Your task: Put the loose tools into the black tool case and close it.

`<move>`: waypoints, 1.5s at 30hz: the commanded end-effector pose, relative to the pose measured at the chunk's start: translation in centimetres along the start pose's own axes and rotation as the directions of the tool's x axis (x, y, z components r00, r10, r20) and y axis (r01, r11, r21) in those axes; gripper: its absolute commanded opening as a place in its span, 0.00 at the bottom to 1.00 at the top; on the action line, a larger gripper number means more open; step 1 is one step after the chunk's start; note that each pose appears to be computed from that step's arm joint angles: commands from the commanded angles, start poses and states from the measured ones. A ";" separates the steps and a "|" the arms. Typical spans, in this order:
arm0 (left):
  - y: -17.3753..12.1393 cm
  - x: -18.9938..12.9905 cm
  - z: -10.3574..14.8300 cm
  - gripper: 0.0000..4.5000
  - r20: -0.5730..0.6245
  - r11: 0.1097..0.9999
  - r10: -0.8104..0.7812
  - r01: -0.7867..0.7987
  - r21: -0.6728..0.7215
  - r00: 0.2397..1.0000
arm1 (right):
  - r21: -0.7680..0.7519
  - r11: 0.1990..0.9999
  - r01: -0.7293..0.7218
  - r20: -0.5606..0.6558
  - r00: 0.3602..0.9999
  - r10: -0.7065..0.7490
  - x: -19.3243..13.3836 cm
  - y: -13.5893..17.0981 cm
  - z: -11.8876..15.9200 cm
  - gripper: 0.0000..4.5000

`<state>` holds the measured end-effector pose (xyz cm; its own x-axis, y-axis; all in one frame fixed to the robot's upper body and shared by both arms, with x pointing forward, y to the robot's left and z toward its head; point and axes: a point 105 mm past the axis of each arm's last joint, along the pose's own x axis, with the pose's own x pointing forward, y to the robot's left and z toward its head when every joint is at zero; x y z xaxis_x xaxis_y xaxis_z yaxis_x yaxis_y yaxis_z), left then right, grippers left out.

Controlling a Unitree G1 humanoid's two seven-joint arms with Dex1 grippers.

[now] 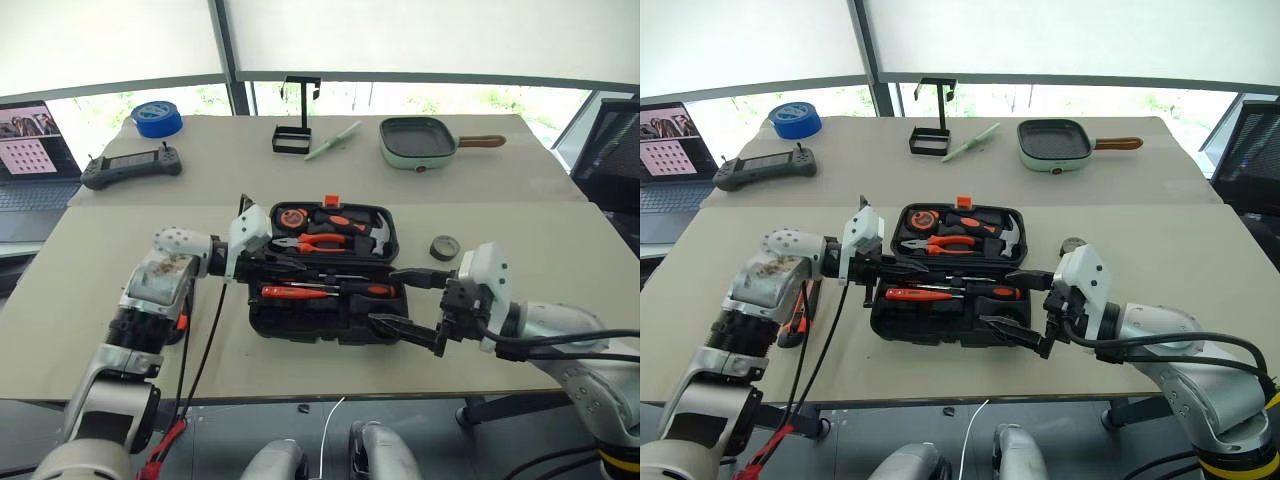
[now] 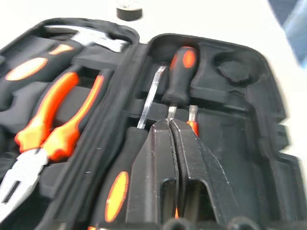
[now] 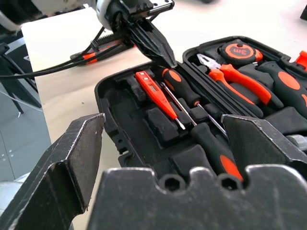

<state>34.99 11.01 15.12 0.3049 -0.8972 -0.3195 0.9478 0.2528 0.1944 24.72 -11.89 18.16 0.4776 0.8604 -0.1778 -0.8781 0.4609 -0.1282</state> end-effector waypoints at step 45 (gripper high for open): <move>-2.4 0.9 -5.6 0.01 -0.202 0.983 -0.047 0.082 0.166 0.978 | -0.024 1.000 0.017 0.025 1.000 -0.017 0.0 -0.1 0.5 1.00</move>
<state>34.03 10.72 11.47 0.2926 -0.8537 -0.4308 0.9233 0.1350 0.3596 24.95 -11.89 17.83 0.4894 0.8533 -0.1800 -0.8719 0.4752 -0.1181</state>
